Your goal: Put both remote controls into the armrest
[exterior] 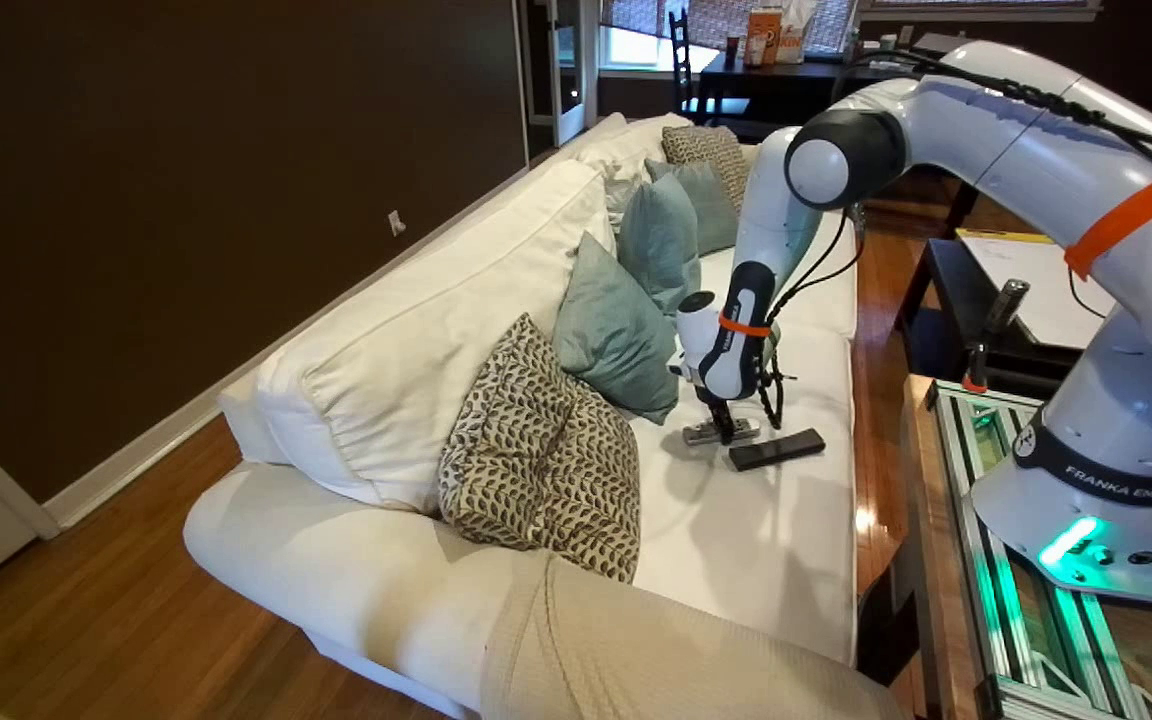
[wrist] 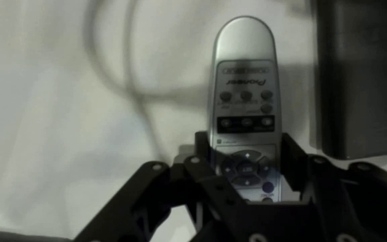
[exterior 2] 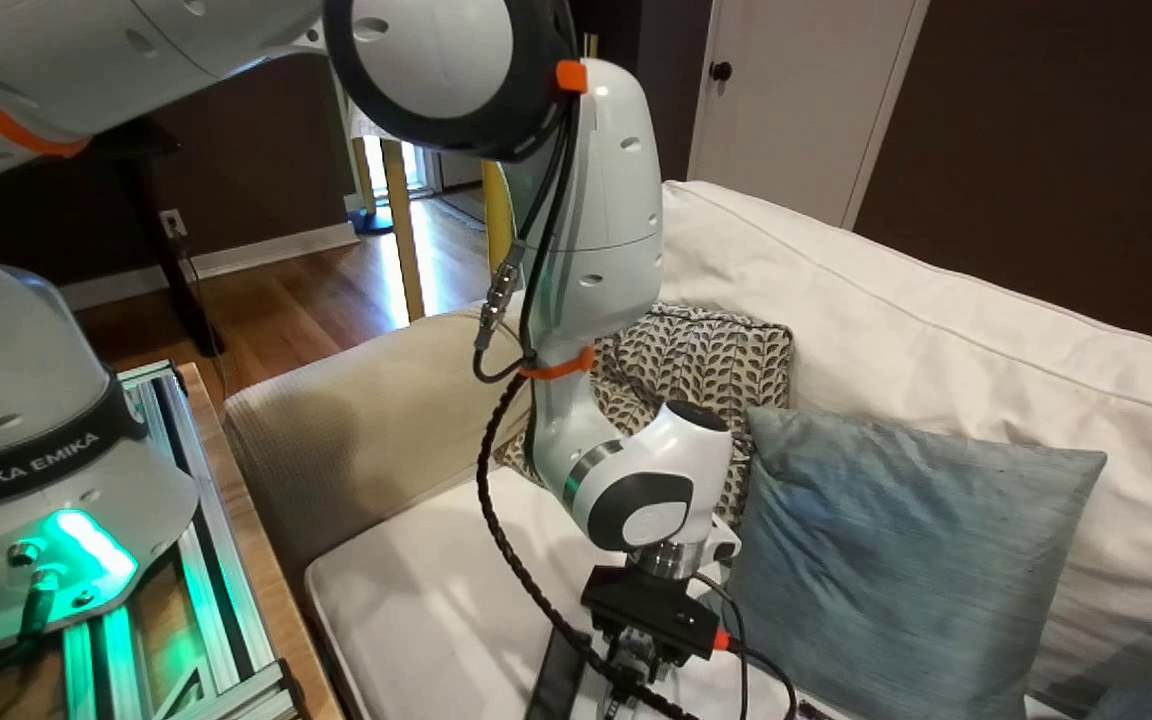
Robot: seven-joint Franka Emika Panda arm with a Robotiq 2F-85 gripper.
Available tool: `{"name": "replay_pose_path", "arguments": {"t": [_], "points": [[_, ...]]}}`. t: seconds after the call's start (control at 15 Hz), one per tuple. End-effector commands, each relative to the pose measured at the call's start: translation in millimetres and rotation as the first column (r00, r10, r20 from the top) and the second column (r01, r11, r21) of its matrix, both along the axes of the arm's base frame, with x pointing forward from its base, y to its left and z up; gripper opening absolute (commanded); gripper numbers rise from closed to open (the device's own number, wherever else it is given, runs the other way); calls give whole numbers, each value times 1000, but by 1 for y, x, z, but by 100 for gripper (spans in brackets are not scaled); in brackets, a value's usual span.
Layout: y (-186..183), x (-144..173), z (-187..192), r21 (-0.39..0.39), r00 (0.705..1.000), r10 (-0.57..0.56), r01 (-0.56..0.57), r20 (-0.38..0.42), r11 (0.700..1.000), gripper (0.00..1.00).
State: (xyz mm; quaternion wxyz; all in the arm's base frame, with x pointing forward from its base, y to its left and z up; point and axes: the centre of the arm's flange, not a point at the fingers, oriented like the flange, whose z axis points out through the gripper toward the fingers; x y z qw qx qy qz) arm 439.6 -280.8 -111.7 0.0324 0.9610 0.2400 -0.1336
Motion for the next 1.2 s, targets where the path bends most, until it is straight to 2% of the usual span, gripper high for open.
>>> {"name": "replay_pose_path", "arguments": {"t": [0.0,0.2,0.4,0.67,0.87,1.13], "points": [[28,4,31,26,997,65,-66,39,997,28],[55,19,63,18,984,154,-156,90,988,28],[87,37,96,7,959,255,-258,125,966,28],[147,62,128,19,909,392,-398,141,917,28],[189,70,147,35,847,508,-519,157,854,28],[235,69,165,29,726,670,-681,156,732,28]]}}
